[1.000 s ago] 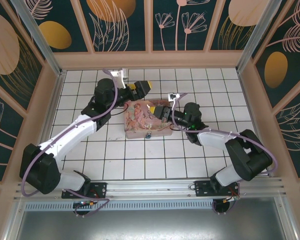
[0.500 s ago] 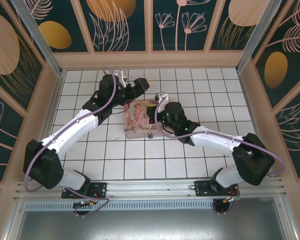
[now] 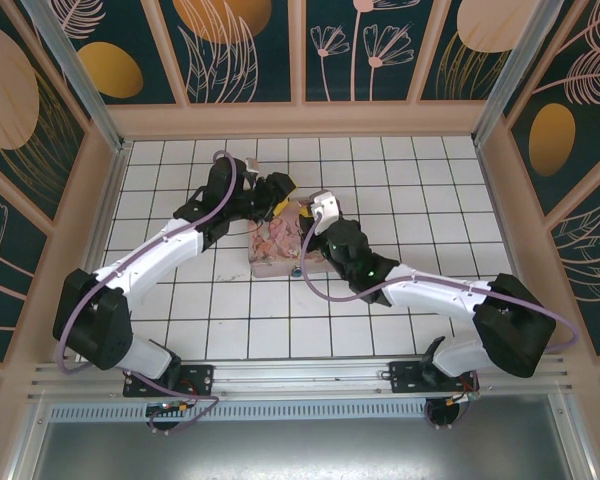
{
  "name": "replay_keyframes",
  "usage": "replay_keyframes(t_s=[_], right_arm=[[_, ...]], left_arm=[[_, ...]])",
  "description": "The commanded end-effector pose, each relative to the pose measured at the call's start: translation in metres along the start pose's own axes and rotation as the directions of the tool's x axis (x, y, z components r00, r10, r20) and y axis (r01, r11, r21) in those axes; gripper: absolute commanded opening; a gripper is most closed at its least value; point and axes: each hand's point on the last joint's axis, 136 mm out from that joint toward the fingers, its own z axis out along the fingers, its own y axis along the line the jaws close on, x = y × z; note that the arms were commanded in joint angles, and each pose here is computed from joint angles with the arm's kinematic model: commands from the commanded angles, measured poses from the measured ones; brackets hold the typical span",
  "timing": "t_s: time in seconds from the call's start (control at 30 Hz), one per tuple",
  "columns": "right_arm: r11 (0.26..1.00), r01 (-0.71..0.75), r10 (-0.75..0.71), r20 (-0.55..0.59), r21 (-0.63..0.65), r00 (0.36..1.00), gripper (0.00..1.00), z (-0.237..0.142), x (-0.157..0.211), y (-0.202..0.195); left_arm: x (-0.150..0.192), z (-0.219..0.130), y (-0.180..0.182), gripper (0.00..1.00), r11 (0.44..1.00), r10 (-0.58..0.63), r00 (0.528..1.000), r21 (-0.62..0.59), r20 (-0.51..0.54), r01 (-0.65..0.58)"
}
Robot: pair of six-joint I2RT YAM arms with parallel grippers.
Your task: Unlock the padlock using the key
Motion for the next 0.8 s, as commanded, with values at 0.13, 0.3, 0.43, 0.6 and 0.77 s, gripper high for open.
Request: replay_keyframes(t_s=[0.13,0.3,0.43,0.6,0.77], right_arm=[[1.0,0.026,-0.025,0.065,-0.005,0.998,0.0,-0.004,-0.017,0.011],[0.999,0.03,-0.029,0.063,-0.01,0.998,0.0,-0.003,-0.017,0.017],[0.999,0.039,-0.039,0.05,-0.008,0.998,0.0,0.0,-0.014,0.019],[0.999,0.048,-0.049,0.042,0.012,0.998,0.0,0.005,-0.012,0.019],[0.998,0.054,-0.055,0.039,0.022,0.998,0.0,0.009,-0.013,0.019]], left_arm=[[0.004,0.01,0.002,0.53,0.999,-0.042,0.999,0.0,-0.022,0.042],[0.006,0.013,0.004,0.48,0.999,-0.051,0.998,0.004,-0.026,0.051],[0.007,0.014,0.004,0.4,0.999,-0.054,0.998,0.005,-0.028,0.054],[0.009,0.014,0.005,0.34,0.998,-0.059,0.998,0.009,-0.032,0.06],[0.01,0.013,0.006,0.33,0.998,-0.06,0.998,0.008,-0.034,0.06]])
